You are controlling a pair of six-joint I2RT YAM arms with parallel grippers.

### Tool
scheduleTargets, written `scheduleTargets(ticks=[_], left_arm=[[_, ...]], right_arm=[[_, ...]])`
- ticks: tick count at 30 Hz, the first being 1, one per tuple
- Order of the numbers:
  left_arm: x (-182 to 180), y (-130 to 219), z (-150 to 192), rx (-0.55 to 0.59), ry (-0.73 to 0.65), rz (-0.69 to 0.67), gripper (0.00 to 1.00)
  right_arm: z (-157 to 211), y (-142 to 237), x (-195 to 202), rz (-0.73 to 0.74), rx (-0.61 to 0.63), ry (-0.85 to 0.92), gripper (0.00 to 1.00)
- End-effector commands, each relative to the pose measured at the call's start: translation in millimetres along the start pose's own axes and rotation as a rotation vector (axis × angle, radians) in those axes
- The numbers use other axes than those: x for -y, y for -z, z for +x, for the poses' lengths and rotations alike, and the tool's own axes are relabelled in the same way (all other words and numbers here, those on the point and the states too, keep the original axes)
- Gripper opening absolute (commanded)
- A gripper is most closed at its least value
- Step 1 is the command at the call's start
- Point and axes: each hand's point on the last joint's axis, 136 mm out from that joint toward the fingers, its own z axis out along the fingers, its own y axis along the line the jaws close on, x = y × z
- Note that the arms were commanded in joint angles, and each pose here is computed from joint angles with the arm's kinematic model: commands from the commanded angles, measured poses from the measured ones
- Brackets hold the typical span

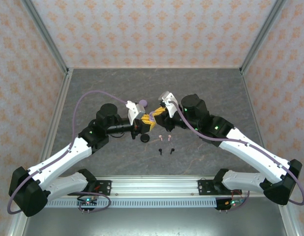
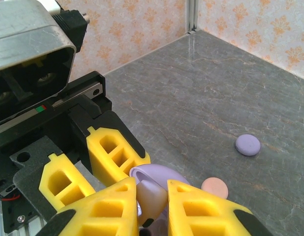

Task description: Insert the wireless bluetooth earbuds into the charging case

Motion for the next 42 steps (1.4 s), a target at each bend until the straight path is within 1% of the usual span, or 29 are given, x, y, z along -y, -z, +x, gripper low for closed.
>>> scheduleTargets(ticks=[1,8,12,13,18,21,24,27,31,33,37,40,42], left_arm=[[7,3,-30,0.075,-0.04,0.013,0.0],[6,3,-29,0.075,-0.04,0.013,0.0],[5,2,-28,0.071,-0.037,0.011,0.0],[5,2,-28,0.069,-0.036,0.011,0.0],[5,1,-25,0.062,-0.038,0.011,0.0],[5,1,-25,0.064,-0.043,0.011,0.0],[5,1,-24,0.064,-0.045,0.01,0.0],[6,2,-25,0.068,-0.051,0.01,0.0],[6,3,-25,0.084,-0.064,0.004,0.0],[5,4,-26,0.095,-0.078,-0.01,0.0],[2,7,-26,0.121,-0.111,-0.04,0.0],[0,6,-25,0.122,-0.128,-0.06,0.0],[-1,5,-25,0.119,-0.131,-0.06,0.0]], right_arm=[[5,-5,-2,-0.011,-0.013,0.012,0.17],[6,-11,-5,-0.029,-0.025,0.005,0.18],[3,-11,-5,-0.029,-0.021,-0.006,0.22],[2,-10,-5,-0.028,-0.019,-0.009,0.24],[-14,-1,-1,0.006,0.016,-0.028,0.42],[-27,7,0,0.024,0.033,-0.042,0.5],[-39,15,2,0.043,0.052,-0.06,0.57],[-44,21,7,0.067,0.053,-0.074,0.62],[-42,23,13,0.079,0.027,-0.122,0.63],[-37,24,18,0.084,-0.004,-0.168,0.61],[-27,27,18,0.05,-0.08,-0.275,0.6],[-26,34,12,0.013,-0.109,-0.346,0.59],[-20,29,11,0.005,-0.153,-0.396,0.58]])
